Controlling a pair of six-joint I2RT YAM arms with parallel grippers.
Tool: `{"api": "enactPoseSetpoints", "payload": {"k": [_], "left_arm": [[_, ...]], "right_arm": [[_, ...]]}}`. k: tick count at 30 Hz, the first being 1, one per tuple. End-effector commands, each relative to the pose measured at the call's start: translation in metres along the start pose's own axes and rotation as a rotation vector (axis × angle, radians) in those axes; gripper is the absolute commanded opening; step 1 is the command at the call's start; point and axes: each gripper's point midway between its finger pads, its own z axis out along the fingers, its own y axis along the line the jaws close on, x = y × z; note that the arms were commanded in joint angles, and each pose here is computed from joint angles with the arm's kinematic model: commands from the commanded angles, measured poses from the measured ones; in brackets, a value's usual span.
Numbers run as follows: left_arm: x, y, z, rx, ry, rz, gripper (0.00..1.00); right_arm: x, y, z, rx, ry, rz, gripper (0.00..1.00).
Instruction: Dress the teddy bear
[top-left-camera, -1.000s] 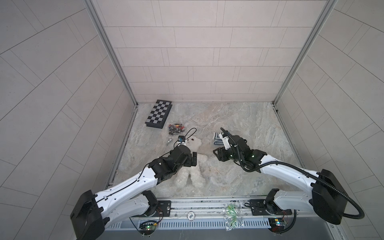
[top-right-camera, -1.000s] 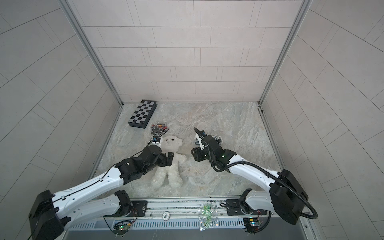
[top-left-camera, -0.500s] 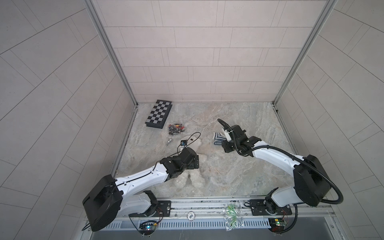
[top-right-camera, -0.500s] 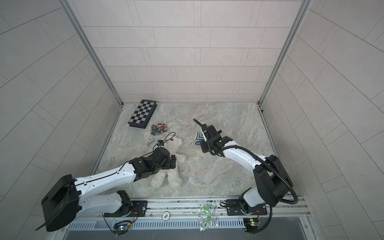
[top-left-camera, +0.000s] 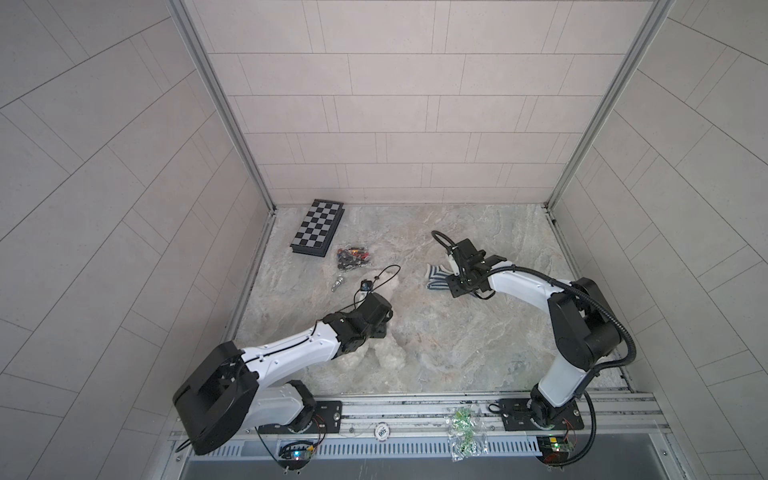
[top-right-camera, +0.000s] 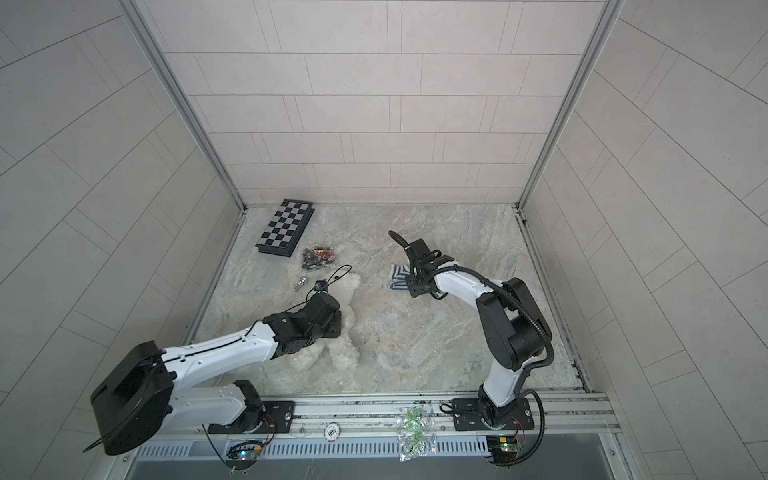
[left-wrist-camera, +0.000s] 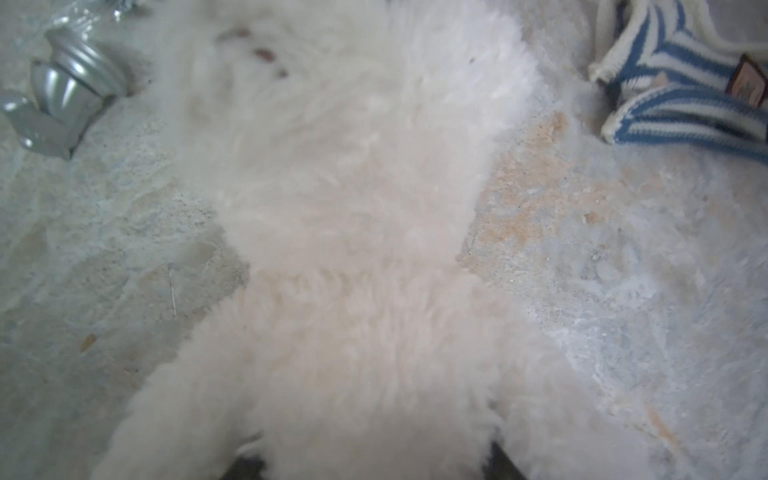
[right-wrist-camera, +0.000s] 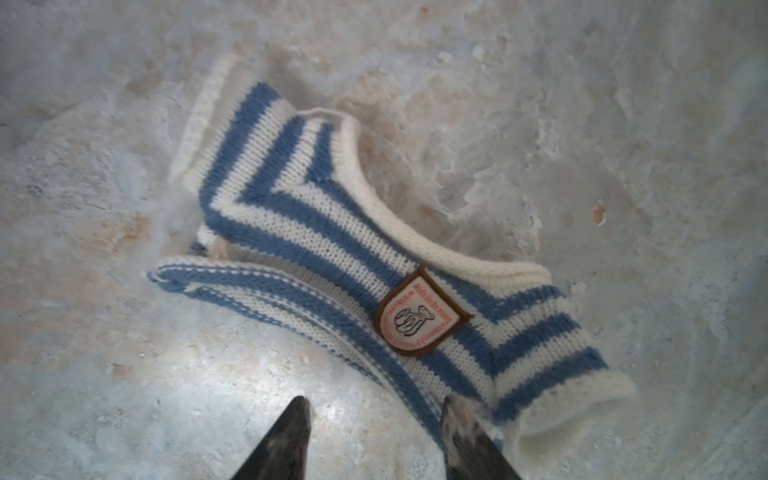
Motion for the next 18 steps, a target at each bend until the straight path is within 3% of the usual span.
{"api": "enactPoseSetpoints", "payload": {"k": [1,7,12,15,18], "left_arm": [[-0.003,-0.012,-0.001,0.017,0.021,0.134,0.45],[-0.003,-0.059,-0.013,0.099,0.014,0.372,0.36],[0.004,-0.073,-0.021,0.095,0.038,0.538,0.38],[0.007,-0.071,-0.022,0.09,0.05,0.543,0.48],[0.008,-0.079,-0.029,0.147,0.061,0.513,0.76]], "right_arm": [[0.002,-0.006,-0.007,-0.047,-0.015,0.049,0.54],[0.001,-0.022,-0.02,-0.043,-0.07,0.11,0.53],[-0.002,-0.034,-0.033,-0.04,-0.129,0.162,0.53],[-0.002,-0.037,-0.038,-0.032,-0.145,0.17,0.52],[-0.001,-0.037,-0.04,-0.033,-0.15,0.171,0.52]]}}
